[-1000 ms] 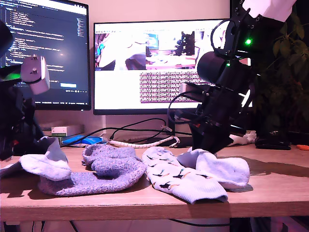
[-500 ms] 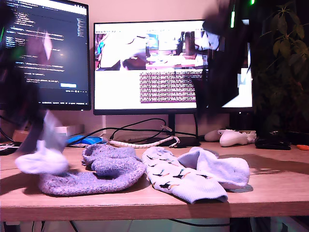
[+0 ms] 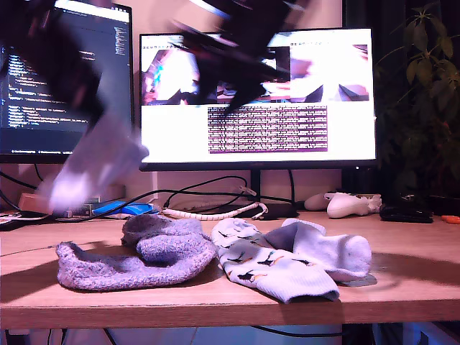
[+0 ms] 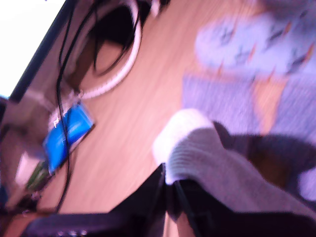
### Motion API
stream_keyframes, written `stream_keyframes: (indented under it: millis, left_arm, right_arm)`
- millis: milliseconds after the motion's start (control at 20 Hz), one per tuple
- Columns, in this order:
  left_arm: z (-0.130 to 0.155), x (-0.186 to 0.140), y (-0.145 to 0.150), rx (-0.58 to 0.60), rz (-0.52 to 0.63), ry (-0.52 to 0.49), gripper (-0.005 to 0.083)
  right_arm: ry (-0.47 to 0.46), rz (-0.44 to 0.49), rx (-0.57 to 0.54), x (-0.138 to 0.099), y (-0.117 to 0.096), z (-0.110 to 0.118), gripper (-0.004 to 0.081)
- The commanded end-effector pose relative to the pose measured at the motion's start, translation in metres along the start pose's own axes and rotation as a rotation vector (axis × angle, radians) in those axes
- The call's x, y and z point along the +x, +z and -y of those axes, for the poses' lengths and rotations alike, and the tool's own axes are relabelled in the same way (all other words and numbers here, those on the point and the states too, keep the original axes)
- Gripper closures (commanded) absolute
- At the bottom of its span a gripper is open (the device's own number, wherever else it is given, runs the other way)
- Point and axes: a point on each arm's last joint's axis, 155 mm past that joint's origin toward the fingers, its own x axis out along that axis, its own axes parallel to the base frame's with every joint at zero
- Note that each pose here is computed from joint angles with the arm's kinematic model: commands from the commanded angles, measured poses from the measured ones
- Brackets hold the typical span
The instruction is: Pair up the socks based on colour and pattern, by placing them on top of one another
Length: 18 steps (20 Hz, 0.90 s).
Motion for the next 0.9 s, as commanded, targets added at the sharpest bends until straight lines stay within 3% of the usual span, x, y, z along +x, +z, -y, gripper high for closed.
stream_keyframes:
  millis: [0,150,350,600,850]
  left_arm:
    - [-0.004,-0.007,0.015,-0.013,0.027,-0.011,0.0794]
    - [-0.014,-0.021,0.035,-0.124,0.051,-0.022,0.0794]
    - [-0.030,-0.043,0.064,-0.268,0.092,-0.022,0.0795]
    - [-0.040,-0.057,0.079,-0.295,0.119,-0.017,0.0794]
    - [-0.038,-0.057,0.080,-0.316,0.121,-0.025,0.0794]
  right_arm:
    - [0.028,0.006,0.051,0.003,-0.002,0.004,0.0429]
    - [0.053,0.008,0.116,0.002,-0.002,0.004,0.0388]
    - [0.139,0.014,0.079,0.001,0.000,-0.012,0.0380]
    - [0.432,0.087,0.228,-0.017,0.025,-0.052,0.0341]
    - [0.505,0.136,0.262,-0.024,0.041,-0.062,0.0341]
